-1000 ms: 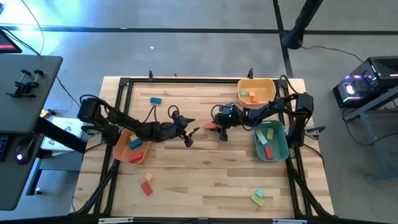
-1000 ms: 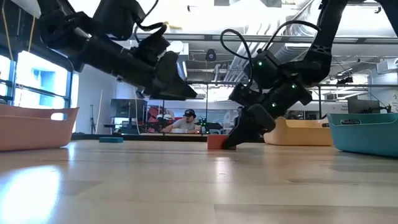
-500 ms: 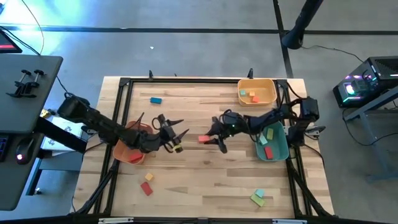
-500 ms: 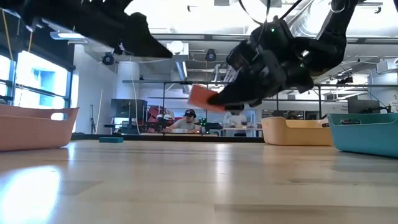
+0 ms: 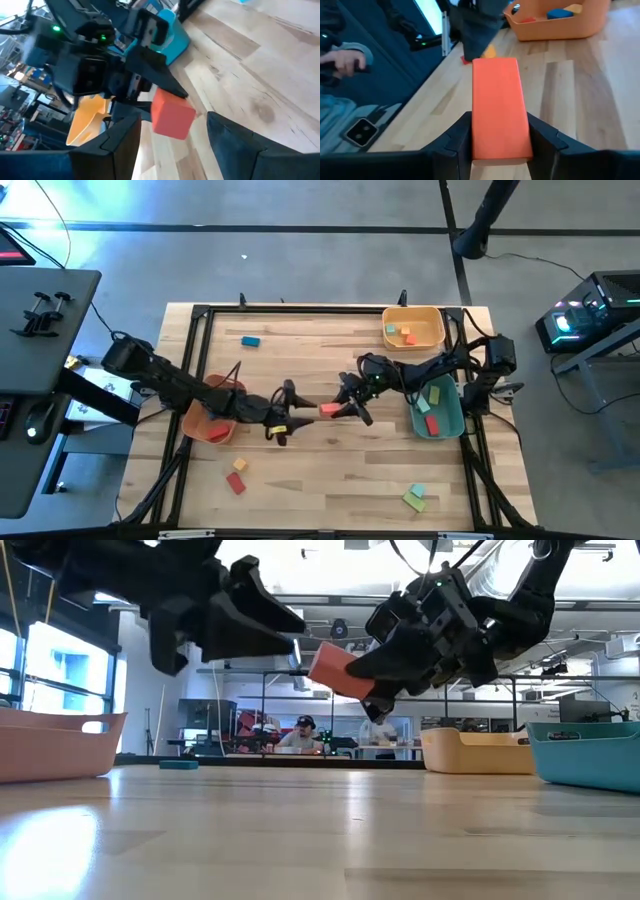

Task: Sort blocks by size
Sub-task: Put the thick orange rectangular block into the orange bin

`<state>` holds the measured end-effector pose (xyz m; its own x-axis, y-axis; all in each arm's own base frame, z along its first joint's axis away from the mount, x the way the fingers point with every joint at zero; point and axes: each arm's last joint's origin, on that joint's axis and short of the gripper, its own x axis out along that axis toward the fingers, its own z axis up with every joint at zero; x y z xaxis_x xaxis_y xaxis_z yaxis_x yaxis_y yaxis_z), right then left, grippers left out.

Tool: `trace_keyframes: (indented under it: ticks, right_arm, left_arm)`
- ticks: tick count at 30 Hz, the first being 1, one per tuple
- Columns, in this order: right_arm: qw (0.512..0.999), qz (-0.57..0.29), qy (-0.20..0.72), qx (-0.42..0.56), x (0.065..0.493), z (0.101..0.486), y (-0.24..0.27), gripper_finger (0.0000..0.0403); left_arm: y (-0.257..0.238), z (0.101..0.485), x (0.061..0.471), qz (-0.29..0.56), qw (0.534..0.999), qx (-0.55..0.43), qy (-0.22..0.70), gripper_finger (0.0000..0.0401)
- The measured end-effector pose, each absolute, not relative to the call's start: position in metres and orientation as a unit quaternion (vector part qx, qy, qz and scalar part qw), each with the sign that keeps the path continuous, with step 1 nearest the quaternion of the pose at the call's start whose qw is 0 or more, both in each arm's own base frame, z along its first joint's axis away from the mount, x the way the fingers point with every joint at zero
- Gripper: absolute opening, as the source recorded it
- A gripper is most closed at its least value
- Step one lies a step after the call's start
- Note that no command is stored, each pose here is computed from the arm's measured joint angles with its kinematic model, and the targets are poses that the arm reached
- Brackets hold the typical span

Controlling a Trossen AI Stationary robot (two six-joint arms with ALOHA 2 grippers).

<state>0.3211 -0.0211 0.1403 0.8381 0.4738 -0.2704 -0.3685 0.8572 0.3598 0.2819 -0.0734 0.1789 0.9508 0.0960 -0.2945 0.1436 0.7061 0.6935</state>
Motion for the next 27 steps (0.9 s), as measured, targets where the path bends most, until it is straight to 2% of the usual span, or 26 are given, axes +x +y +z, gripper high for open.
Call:
trace_keyframes:
  ticks: [7,10,14,20,27]
  right_arm:
    - [0.936,0.249,0.187,0.163,0.319,0.139,-0.021,0.0127]
    - [0.93,0.249,0.201,0.18,0.318,0.137,-0.022,0.0127]
    - [0.928,0.241,0.208,0.196,0.318,0.136,-0.022,0.0127]
    - [0.93,0.223,0.207,0.209,0.318,0.136,-0.023,0.0127]
    - [0.933,0.171,0.217,0.23,0.317,0.136,-0.032,0.0127]
  left_arm:
    - [-0.062,0.172,0.312,0.006,0.906,0.382,0.183,0.0212]
    - [-0.059,0.171,0.321,-0.021,0.901,0.388,0.191,0.0212]
    - [-0.06,0.172,0.325,-0.044,0.894,0.395,0.208,0.0212]
    - [-0.062,0.171,0.324,-0.038,0.899,0.378,0.218,0.0212]
    - [-0.06,0.167,0.322,-0.007,0.884,0.396,0.248,0.0212]
